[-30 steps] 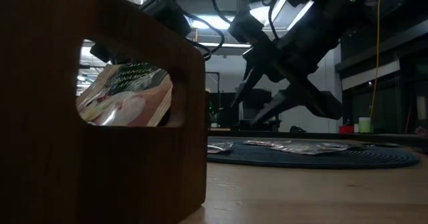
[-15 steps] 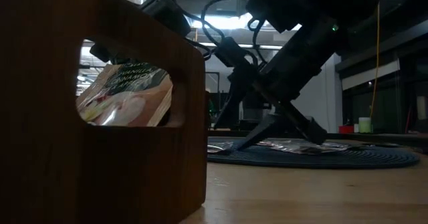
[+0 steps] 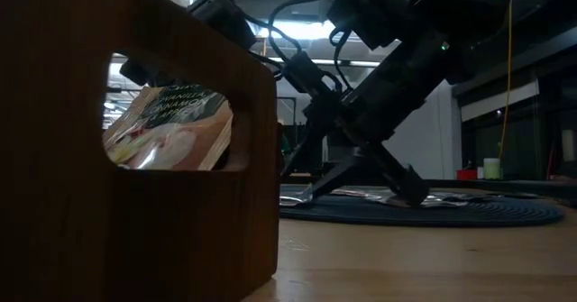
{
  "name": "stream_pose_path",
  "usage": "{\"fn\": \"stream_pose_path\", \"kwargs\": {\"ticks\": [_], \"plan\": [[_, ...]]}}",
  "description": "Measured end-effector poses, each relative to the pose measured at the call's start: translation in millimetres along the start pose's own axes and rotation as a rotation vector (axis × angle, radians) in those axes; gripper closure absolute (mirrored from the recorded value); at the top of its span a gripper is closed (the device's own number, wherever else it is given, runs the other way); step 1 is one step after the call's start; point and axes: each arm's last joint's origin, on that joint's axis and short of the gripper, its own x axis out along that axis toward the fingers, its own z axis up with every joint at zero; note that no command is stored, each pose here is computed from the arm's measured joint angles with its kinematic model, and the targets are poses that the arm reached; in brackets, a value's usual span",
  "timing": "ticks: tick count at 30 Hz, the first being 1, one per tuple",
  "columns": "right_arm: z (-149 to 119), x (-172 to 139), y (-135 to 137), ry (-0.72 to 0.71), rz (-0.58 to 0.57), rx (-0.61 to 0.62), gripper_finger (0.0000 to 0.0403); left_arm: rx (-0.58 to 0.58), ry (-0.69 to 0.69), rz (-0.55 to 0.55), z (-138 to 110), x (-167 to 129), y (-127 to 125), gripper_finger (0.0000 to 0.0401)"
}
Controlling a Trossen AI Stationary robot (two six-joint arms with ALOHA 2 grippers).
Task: Pick & Place Tea
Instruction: Put the brown tea bag into the right section of the wooden organizer
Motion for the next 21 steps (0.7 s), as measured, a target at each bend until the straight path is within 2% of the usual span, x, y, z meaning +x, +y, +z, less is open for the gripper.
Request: {"fn": "stream_pose_path", "kwargs": {"ticks": [6, 13, 21], "plan": [[0.0, 0.0, -1.2, 0.002, -0.012, -0.020, 0.0306, -0.005, -0.013, -0.002, 1.4, 0.1, -0.5, 0.0396], [-0.1, 0.0, -2.8, 0.003, -0.030, -0.027, 0.0390, -0.006, -0.006, -0.004, 1.2, 0.1, -0.4, 0.0396], [0.0, -0.1, -3.1, 0.003, -0.034, -0.032, 0.0398, -0.025, 0.024, -0.046, 0.9, -1.0, -1.6, 0.0394]]}}
